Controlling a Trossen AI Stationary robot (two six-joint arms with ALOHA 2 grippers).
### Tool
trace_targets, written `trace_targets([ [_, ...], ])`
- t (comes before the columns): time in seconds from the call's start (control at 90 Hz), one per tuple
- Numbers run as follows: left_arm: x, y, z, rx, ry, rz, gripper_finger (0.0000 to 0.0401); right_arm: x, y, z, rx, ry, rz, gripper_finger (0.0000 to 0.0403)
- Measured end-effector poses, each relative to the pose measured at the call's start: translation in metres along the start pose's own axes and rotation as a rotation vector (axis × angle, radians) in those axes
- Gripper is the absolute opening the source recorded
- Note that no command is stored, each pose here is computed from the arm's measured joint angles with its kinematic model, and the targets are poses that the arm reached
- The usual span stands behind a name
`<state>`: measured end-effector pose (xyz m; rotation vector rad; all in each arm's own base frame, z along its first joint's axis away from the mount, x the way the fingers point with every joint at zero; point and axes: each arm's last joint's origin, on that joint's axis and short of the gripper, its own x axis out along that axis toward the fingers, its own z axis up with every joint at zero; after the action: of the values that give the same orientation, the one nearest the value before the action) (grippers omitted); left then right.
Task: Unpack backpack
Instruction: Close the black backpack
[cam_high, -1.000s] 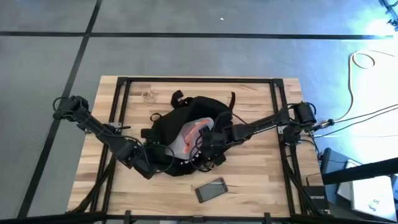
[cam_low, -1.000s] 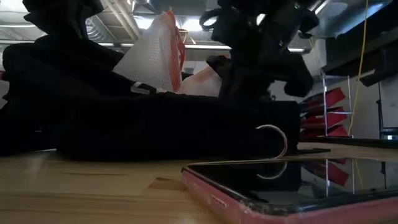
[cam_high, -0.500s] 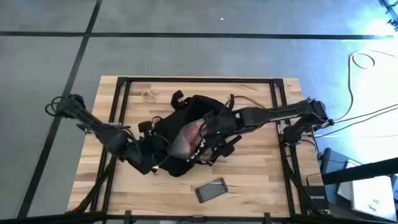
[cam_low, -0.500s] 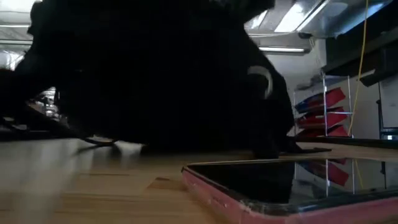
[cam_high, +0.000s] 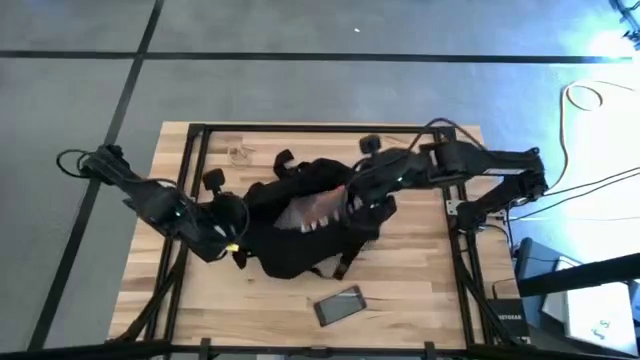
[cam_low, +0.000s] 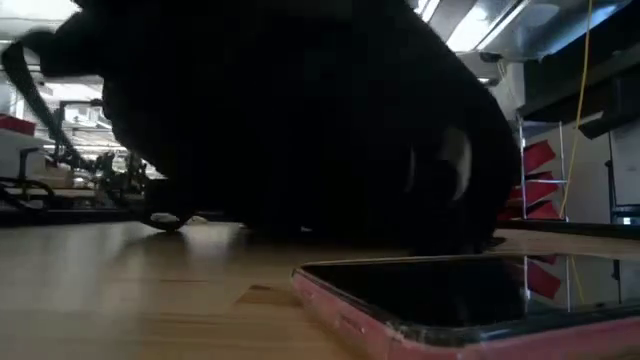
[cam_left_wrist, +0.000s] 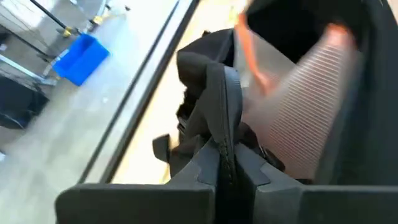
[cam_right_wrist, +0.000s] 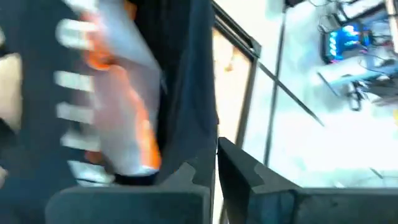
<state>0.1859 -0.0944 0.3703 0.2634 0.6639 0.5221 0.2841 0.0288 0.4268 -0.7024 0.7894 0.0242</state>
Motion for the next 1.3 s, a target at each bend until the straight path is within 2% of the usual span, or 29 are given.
trace_targets([
  [0.122,-0.003,0.007,0.001,0.042,-0.04,0.049,0.0,-0.003,-0.006,0.0,0.002,0.005,-0.026,0.0],
  [0.311,-0.004,0.01,0.0,0.119,-0.052,0.08,0.0,0.002,-0.007,-0.006,0.076,0.023,0.018,0.0001],
  [0.522,-0.002,0.003,-0.01,0.245,0.073,-0.097,0.0,0.021,0.003,-0.024,0.167,0.165,0.057,0.0032],
  [0.778,-0.003,-0.002,-0.018,0.082,0.272,-0.336,0.0,0.048,0.027,-0.049,0.219,0.331,0.143,0.0125],
  [0.9,-0.006,-0.005,-0.029,0.02,0.381,-0.362,0.0,0.064,0.043,-0.065,0.207,0.346,0.157,0.0166],
  [1.033,-0.005,-0.009,-0.037,-0.104,0.506,-0.387,0.0,0.077,0.056,-0.086,0.226,0.313,0.138,0.017],
  [1.156,-0.002,-0.01,-0.037,-0.119,0.528,-0.402,0.0,0.099,0.069,-0.108,0.265,0.233,0.182,0.0166],
  [1.3,0.002,-0.008,-0.036,-0.097,0.495,-0.363,0.0007,0.13,0.084,-0.13,0.253,0.148,0.134,0.0167],
])
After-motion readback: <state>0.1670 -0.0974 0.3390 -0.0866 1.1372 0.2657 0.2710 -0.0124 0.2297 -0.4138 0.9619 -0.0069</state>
